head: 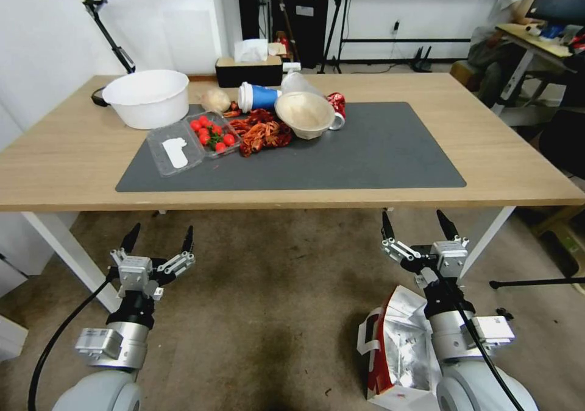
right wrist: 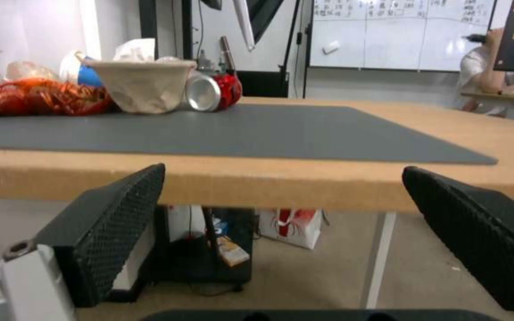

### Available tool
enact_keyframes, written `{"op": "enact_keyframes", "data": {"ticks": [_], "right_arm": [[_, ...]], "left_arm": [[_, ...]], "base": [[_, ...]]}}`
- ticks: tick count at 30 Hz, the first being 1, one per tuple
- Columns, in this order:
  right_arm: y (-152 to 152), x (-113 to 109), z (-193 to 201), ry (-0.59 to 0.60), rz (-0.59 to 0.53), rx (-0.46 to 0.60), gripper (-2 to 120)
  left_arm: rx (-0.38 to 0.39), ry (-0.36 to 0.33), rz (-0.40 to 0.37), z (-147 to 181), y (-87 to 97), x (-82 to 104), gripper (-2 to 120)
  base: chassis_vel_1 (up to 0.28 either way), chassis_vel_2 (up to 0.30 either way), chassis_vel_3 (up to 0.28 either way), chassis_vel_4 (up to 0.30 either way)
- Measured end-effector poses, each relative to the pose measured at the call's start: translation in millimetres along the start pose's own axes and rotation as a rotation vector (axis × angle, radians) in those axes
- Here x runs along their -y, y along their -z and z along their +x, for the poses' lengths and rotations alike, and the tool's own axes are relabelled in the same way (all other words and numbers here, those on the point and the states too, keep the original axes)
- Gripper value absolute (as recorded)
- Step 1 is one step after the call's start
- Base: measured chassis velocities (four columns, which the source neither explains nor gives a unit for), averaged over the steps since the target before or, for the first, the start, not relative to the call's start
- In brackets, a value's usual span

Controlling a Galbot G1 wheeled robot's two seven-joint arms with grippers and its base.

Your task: Pick up the food delivery bag from the floor and place it on the table.

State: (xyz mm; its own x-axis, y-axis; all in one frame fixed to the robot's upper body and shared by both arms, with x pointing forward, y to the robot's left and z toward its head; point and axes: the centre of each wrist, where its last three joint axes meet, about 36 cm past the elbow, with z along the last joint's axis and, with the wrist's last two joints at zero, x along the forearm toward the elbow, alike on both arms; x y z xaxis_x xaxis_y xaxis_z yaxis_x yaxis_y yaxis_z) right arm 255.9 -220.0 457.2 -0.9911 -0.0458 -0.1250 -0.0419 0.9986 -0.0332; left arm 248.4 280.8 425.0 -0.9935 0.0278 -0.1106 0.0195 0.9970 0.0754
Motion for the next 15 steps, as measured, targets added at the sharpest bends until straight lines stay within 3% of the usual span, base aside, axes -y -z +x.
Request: {"op": "enact_keyframes", "data": {"ticks": [15], "right_arm": [[1.9,0.2,1.5,-0.002,-0.001,0.006,100]], "left_arm": [[0.002,-0.009,0.002,-0.4,-1.9,1.8,99]], "base": [[0.0,0.0,0.0,0.0]]}}
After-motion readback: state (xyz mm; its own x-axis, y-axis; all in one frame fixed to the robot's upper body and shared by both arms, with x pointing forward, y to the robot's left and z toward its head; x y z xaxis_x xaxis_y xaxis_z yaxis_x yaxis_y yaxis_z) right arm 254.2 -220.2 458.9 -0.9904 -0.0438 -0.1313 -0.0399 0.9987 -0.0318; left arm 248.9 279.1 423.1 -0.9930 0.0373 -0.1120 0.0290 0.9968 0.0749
